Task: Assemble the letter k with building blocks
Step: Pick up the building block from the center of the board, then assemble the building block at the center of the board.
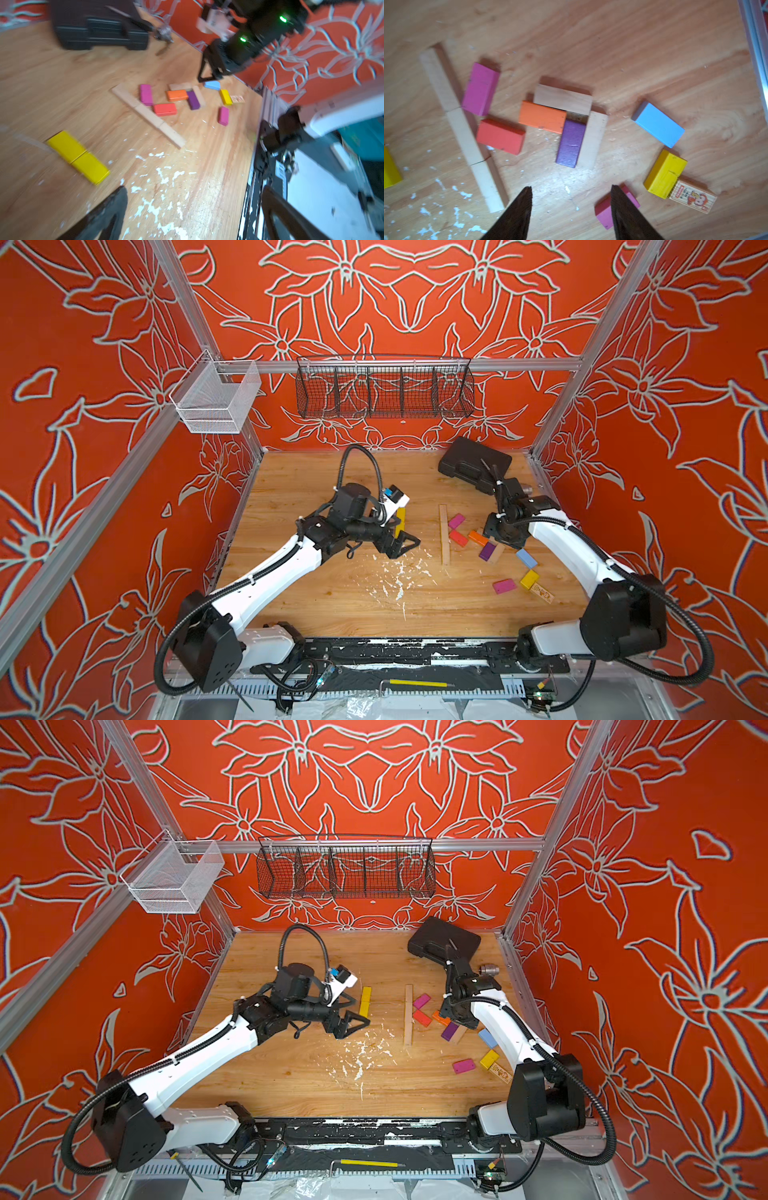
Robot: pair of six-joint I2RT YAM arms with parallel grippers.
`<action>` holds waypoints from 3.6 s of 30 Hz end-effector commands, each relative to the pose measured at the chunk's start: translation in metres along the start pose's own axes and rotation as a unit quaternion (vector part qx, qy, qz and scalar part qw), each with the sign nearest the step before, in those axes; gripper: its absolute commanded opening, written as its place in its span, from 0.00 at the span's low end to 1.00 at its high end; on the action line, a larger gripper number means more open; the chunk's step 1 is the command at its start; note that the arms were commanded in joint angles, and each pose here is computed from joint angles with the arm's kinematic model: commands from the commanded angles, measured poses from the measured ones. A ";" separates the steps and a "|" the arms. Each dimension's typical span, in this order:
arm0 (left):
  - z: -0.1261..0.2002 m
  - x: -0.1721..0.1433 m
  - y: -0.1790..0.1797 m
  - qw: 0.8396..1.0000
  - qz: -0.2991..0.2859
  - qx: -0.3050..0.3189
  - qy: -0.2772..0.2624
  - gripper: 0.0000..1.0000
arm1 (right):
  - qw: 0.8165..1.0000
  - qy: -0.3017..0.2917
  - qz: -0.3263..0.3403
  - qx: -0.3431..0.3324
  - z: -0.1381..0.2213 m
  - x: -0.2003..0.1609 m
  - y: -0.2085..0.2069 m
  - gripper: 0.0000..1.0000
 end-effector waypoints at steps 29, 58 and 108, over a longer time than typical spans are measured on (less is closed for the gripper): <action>-0.050 -0.006 -0.026 0.964 -0.233 -0.087 0.092 0.97 | 0.960 0.127 -0.249 -0.035 -0.066 -0.086 -0.038 0.53; 0.043 -0.014 -0.022 0.964 0.096 0.233 -0.083 0.97 | 0.986 0.009 -0.020 0.166 0.027 -0.048 0.144 0.18; -0.005 -0.051 0.027 0.860 0.334 0.373 0.103 0.60 | 0.939 -0.222 0.186 0.183 0.122 -0.079 0.079 0.64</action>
Point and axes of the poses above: each gripper's point midway between its finger pads, its own z axis back along the fingers, its own y axis along the line the jaws close on, x = y × z, the point moved 10 cm from there along z, back along the fingers, and after that the axes turned 9 degrees about z, right-handed, at the moved point
